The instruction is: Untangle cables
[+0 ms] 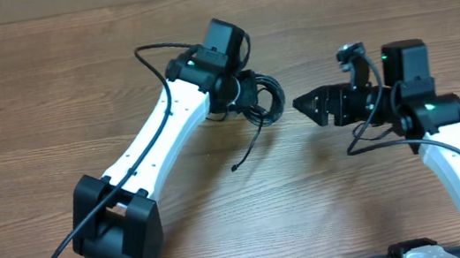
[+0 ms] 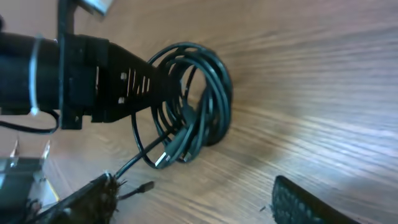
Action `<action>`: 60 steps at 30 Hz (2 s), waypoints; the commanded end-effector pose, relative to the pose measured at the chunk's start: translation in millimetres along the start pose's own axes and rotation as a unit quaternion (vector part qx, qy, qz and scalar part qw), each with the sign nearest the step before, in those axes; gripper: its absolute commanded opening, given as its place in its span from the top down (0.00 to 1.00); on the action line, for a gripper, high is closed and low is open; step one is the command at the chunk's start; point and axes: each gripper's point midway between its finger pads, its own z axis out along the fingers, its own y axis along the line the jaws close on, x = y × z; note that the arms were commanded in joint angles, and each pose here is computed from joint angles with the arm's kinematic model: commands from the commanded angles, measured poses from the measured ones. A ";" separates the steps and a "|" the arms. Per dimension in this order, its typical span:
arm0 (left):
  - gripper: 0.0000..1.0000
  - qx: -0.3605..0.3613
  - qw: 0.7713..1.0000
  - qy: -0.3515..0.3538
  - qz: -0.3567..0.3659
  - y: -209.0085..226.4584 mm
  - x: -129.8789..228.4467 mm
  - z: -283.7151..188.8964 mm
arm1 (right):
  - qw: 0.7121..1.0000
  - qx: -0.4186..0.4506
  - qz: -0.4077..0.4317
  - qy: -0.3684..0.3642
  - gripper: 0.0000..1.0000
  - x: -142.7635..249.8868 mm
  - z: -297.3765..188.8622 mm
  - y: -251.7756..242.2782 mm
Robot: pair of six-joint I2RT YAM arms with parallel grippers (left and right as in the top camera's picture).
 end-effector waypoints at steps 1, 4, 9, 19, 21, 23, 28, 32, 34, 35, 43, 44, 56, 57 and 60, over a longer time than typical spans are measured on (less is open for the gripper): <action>0.96 0.030 0.999 -0.003 0.018 -16.0 -1.4 -9.2 | 1.000 -0.003 -0.007 0.006 0.25 -5.2 7.0 3.3; 0.96 0.063 0.998 0.005 0.021 -27.9 1.7 -14.6 | 1.000 -0.003 -0.001 0.020 0.28 -1.0 15.6 -0.4; 0.96 0.089 0.996 0.001 0.029 -42.2 2.9 -23.1 | 0.999 -0.009 0.002 0.045 0.30 7.3 33.3 -2.2; 0.96 0.103 0.994 0.007 0.037 -52.5 10.6 -30.6 | 0.996 0.068 0.000 0.055 0.45 12.2 47.4 -30.6; 0.96 0.100 0.994 0.008 0.037 -51.3 11.9 -32.8 | 0.996 0.072 0.003 0.059 0.44 13.3 50.5 -34.5; 0.96 0.095 0.995 0.005 0.037 -49.8 11.9 -35.3 | 0.995 0.073 0.011 0.063 0.45 14.9 54.3 -37.8; 0.96 0.075 0.997 -0.004 0.037 -44.1 12.7 -43.9 | 0.994 0.076 0.038 0.068 0.54 17.0 61.7 -43.9; 0.96 0.076 0.996 -0.008 0.037 -44.7 12.8 -49.1 | 0.994 0.076 0.037 0.067 0.68 16.3 62.1 -44.1; 0.96 0.076 0.996 -0.007 0.037 -44.7 13.1 -49.3 | 0.994 0.076 0.038 0.067 0.82 16.6 62.1 -44.2; 0.96 0.075 0.996 -0.006 0.037 -44.3 13.5 -49.2 | 0.994 0.076 0.039 0.068 0.87 17.0 62.0 -44.2; 0.96 0.014 0.999 -0.009 0.030 -21.7 15.3 -47.1 | 0.991 0.108 0.049 0.065 0.96 17.3 59.9 -55.1; 0.96 0.002 0.999 -0.013 0.029 -17.2 14.5 -47.0 | 0.989 0.125 0.050 0.065 0.96 18.4 58.5 -60.7; 0.96 -0.126 0.992 -0.024 0.013 30.9 16.6 -52.9 | 0.951 0.287 0.108 0.039 0.96 21.6 35.4 -112.6; 0.96 -0.130 0.991 -0.023 0.013 32.4 17.4 -53.3 | 0.946 0.301 0.113 0.035 0.96 21.4 32.5 -116.7; 0.96 -0.149 0.988 -0.025 0.000 39.6 18.6 -55.3 | 0.931 0.339 0.133 0.021 0.96 21.2 24.3 -127.9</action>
